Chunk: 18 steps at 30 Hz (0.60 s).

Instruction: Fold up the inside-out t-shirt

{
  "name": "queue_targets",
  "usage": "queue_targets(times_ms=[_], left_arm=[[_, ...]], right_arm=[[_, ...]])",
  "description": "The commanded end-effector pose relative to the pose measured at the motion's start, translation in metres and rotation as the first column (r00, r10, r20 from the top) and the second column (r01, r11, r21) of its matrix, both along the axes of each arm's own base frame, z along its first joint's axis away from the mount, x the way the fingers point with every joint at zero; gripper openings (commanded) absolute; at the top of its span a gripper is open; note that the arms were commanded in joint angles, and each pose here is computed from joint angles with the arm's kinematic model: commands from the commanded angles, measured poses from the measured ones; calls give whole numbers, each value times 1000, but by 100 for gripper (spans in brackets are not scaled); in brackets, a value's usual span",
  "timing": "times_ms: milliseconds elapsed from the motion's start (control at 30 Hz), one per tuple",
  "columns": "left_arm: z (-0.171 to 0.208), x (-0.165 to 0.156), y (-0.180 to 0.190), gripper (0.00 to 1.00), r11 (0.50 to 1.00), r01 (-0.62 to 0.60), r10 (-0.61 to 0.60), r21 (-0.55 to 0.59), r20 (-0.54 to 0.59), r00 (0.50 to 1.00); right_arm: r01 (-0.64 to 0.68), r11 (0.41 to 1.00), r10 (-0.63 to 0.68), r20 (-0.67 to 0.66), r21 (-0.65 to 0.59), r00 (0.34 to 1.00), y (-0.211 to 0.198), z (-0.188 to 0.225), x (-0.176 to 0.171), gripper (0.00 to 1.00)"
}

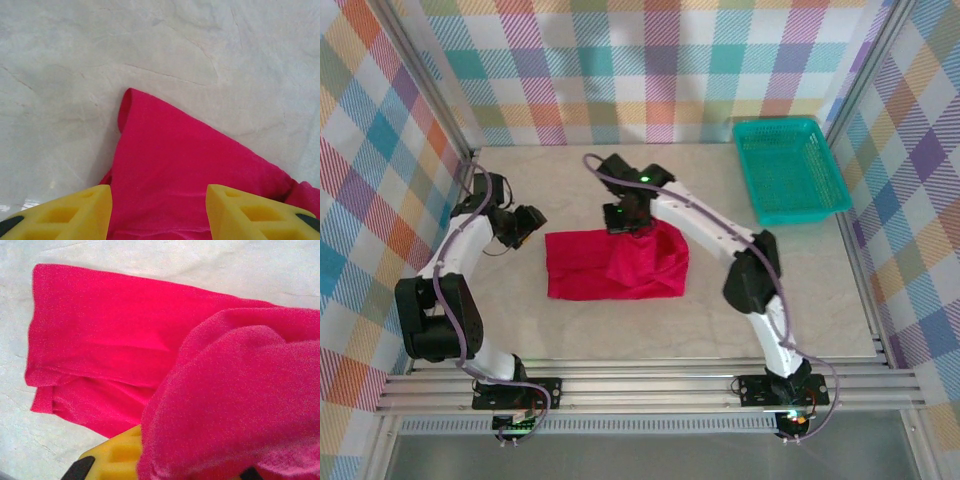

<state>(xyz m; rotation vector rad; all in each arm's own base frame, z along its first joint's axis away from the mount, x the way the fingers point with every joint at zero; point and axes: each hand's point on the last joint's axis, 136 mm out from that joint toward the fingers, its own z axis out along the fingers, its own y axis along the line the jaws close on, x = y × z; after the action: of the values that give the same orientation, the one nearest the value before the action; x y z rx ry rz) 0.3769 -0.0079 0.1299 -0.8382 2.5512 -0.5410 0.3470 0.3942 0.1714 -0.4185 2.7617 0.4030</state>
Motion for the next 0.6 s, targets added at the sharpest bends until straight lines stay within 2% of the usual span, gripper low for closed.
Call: queue_targets(times_ms=[0, 200, 300, 333, 367, 467, 567], left_arm=[[-4, -12, 6, 53, 1000, -17, 17, -10, -22, 1000], [-10, -16, 18, 53, 998, -67, 66, -20, -27, 997], [-10, -16, 19, 53, 997, -74, 73, -20, -27, 997], [-10, -16, 19, 53, 997, -76, 75, -21, -26, 997], [-10, -16, 20, 53, 997, -81, 80, -20, -24, 996], [-9, -15, 21, 53, 996, -92, 91, -19, -13, 996], [-4, -16, 22, 52, 996, -93, 93, -9, -4, 996]], right_arm=[[-66, 998, 66, -24, -7, 998, 25, 1, -9, 0], [-125, 986, 136, -99, 109, 986, 74, -33, -12, 0], [-145, 973, 170, -132, 180, 977, 94, -48, -16, 16], [-160, 964, 193, -143, 211, 971, 102, -49, -19, 24], [-176, 951, 219, -155, 255, 963, 111, -49, -23, 39], [-244, 887, 329, -163, 393, 930, 138, -30, -42, 56], [-288, 859, 364, -111, 423, 925, 133, 12, -51, 66]])
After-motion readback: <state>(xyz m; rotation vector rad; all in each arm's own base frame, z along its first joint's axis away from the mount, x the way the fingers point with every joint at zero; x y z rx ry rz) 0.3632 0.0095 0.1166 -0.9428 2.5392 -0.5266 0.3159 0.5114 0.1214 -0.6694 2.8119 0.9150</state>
